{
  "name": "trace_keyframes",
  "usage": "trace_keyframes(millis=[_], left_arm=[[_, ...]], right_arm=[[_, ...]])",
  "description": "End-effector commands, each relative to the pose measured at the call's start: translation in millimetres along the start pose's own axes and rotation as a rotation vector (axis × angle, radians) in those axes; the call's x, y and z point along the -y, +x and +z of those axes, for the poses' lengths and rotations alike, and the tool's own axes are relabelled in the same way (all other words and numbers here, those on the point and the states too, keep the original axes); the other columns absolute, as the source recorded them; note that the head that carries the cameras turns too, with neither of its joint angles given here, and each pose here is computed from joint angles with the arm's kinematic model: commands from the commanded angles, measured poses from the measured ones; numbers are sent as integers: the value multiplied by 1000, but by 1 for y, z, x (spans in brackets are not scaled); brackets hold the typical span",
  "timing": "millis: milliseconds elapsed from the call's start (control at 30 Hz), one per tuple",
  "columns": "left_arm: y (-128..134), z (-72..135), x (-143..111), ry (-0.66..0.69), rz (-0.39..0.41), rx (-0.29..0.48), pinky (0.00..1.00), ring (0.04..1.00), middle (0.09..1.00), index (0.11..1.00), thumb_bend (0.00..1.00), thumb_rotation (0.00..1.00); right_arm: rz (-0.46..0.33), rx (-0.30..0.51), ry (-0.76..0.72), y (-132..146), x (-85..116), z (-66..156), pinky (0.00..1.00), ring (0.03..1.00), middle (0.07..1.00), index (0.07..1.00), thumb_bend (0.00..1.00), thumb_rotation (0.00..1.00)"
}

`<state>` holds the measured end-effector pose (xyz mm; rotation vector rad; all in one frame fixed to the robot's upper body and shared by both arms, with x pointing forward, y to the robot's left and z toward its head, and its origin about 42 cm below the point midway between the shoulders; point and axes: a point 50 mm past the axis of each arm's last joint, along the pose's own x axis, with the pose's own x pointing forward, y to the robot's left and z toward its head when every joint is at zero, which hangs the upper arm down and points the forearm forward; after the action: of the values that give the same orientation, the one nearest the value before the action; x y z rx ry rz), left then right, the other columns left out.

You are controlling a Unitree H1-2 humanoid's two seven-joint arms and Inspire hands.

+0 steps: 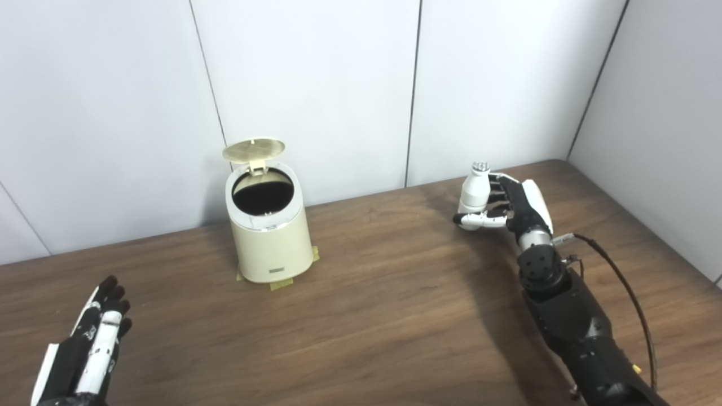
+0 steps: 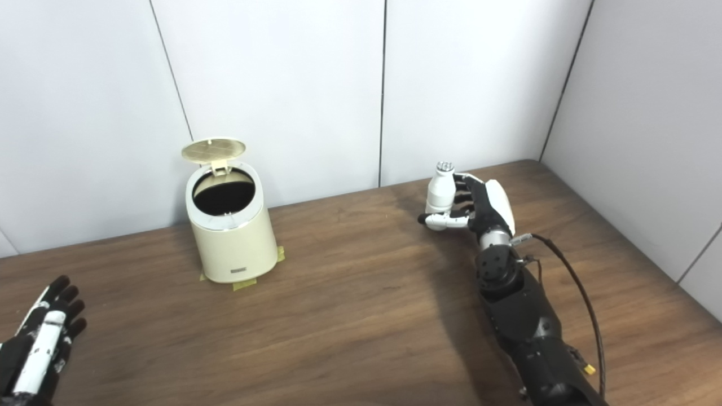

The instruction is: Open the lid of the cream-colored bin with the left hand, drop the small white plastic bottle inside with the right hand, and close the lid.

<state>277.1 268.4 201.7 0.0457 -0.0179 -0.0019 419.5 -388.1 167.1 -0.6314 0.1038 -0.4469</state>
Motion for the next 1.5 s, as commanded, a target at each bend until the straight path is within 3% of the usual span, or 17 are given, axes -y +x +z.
trace_keyframes(millis=[0,300,333,400,467,533,1033,1167,1267,1467], left_arm=[[2,16,1,5,-11,58,973,970,971,1000,234,619],[1,15,1,5,-15,57,992,979,982,1000,215,590],[1,15,1,5,-16,56,997,986,983,1000,210,591],[1,15,1,7,-16,55,1000,986,981,1000,209,593],[1,15,1,15,-17,55,997,981,977,1000,208,597],[1,15,0,15,-15,55,997,979,976,1000,211,610],[0,11,6,-8,-15,44,1000,990,985,1000,206,640],[-3,9,7,-17,-2,40,1000,987,985,1000,199,642],[-5,7,7,-33,12,34,993,972,972,1000,221,567],[-10,-1,10,-50,28,19,987,967,970,989,302,608]], right_arm=[[-82,87,33,19,17,31,632,704,742,760,783,179],[-117,96,63,21,5,34,527,617,670,724,773,103],[-127,92,67,21,4,34,543,583,606,701,768,69],[-163,79,86,20,2,35,518,531,499,647,600,14],[-197,65,111,20,2,35,388,435,441,558,543,3],[-214,80,108,18,3,36,315,379,420,531,526,0],[-218,147,66,17,16,33,301,347,466,556,507,0],[-226,204,59,9,20,42,295,348,473,556,507,0],[-209,272,63,-4,24,52,303,355,482,551,509,0],[-169,400,71,-32,30,77,303,356,471,556,508,0]])
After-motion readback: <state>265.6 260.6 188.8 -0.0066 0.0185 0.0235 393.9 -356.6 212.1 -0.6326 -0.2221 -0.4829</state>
